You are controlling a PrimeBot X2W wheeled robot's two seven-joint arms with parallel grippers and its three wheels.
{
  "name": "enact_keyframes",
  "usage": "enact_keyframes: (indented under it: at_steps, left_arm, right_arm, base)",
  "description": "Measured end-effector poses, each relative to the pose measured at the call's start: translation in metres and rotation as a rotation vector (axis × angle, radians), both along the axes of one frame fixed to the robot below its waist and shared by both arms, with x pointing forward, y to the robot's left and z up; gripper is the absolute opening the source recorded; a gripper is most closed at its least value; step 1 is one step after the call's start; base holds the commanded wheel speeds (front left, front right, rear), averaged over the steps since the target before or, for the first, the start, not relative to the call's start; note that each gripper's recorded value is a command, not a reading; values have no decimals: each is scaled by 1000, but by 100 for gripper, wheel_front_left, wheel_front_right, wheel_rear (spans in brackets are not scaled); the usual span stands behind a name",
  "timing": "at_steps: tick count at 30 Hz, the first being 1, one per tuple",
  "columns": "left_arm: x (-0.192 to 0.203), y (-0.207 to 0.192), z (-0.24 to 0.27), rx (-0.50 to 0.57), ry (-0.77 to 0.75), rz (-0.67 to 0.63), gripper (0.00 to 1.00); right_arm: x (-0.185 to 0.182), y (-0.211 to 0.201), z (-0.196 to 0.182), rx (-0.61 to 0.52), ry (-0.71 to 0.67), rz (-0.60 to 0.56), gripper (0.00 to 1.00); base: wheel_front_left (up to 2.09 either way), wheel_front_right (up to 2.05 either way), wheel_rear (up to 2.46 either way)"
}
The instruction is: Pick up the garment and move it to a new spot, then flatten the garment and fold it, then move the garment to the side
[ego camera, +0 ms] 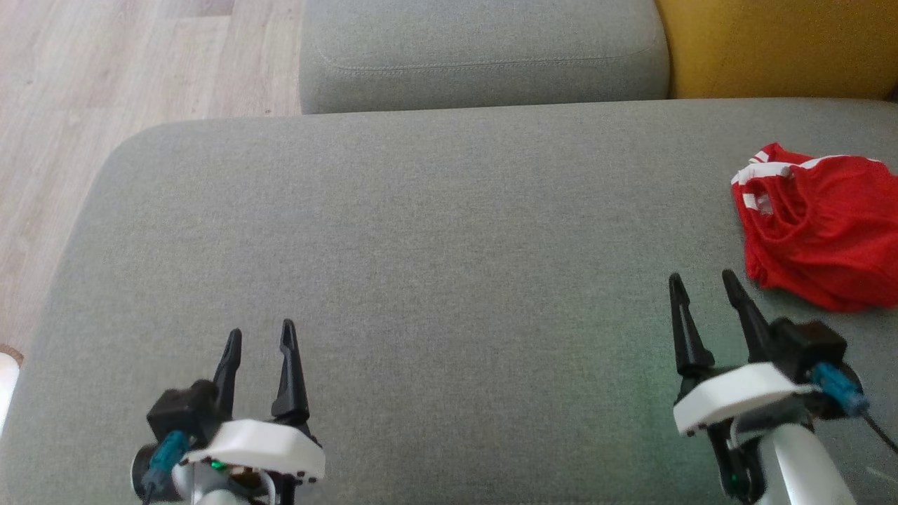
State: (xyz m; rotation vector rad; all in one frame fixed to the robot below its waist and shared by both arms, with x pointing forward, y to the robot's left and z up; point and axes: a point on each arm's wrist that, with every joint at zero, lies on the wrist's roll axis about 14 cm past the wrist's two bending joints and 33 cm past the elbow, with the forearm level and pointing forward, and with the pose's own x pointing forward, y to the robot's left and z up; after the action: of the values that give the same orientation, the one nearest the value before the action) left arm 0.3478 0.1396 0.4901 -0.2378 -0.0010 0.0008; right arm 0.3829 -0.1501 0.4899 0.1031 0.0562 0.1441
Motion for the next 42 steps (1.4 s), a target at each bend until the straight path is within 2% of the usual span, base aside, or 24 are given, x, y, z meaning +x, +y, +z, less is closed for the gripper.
enact_keyframes:
  at_steps: [10,26,27,34,42]
  left_arm:
    - [-9,2,-12,2,37,5,100]
    - [-12,-3,-20,8,61,-11,100]
    - [-12,-3,-20,10,64,-14,0]
    - [-38,0,-68,19,223,-5,0]
    - [-39,1,-73,-65,258,5,0]
  right_arm:
    - [-18,5,-14,36,38,8,100]
    - [-15,7,-11,36,30,16,100]
    - [-15,7,-12,36,31,16,0]
    - [-44,4,-65,36,201,3,0]
    - [-45,1,-66,123,220,-28,0]
  base:
    - [0,0,0]
    - [0,0,0]
    - [0,0,0]
    - [0,0,0]
    - [0,0,0]
